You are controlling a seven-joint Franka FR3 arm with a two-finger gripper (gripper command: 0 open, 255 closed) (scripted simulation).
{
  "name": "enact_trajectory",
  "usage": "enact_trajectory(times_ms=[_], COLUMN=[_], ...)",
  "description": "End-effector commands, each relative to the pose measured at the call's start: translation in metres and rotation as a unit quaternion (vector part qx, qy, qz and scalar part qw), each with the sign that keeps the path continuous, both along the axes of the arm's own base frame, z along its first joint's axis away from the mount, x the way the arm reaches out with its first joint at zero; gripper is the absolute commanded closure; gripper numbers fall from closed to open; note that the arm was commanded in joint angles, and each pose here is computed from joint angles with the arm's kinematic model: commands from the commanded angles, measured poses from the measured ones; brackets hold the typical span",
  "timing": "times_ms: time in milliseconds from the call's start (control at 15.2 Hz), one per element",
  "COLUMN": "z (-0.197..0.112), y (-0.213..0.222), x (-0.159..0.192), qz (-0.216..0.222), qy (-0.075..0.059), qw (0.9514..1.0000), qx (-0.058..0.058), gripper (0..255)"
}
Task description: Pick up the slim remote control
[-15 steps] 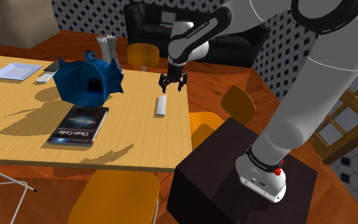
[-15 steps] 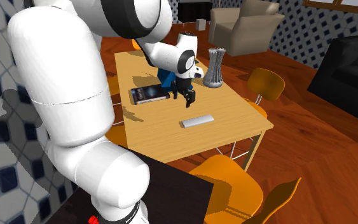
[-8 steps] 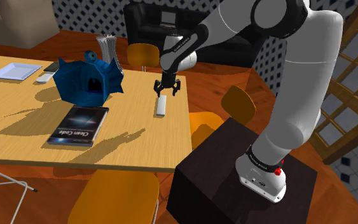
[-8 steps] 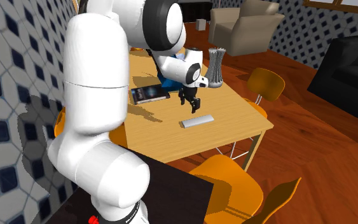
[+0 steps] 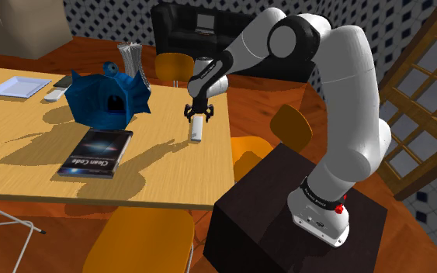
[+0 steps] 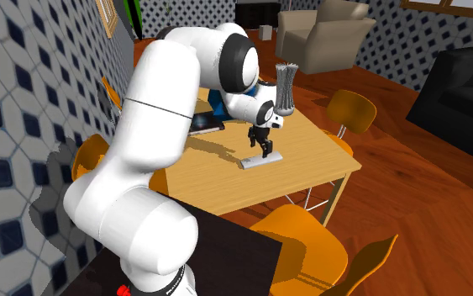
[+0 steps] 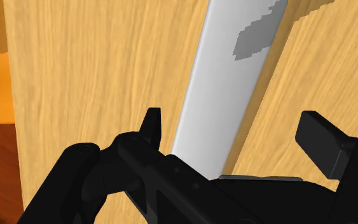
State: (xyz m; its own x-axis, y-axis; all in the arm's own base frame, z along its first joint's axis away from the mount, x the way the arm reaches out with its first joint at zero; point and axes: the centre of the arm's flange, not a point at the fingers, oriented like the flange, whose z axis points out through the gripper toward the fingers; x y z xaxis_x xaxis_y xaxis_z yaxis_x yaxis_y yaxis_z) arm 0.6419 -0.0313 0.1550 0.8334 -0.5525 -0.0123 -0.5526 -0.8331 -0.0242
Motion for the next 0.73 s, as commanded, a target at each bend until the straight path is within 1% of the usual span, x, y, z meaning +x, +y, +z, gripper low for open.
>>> enact_trajectory(times_ms=[0, 66, 528, 660], z=[-0.018, -0.019, -0.059, -0.059], y=[-0.008, -0.009, -0.009, -0.009], x=[0.013, 0.014, 0.014, 0.014], qz=[-0.015, -0.016, -0.016, -0.016], qy=[0.000, 0.000, 0.000, 0.000], qw=[0.9999, 0.9999, 0.9999, 0.9999], qx=[-0.003, -0.003, -0.003, -0.003], gripper=[0, 0, 0, 0])
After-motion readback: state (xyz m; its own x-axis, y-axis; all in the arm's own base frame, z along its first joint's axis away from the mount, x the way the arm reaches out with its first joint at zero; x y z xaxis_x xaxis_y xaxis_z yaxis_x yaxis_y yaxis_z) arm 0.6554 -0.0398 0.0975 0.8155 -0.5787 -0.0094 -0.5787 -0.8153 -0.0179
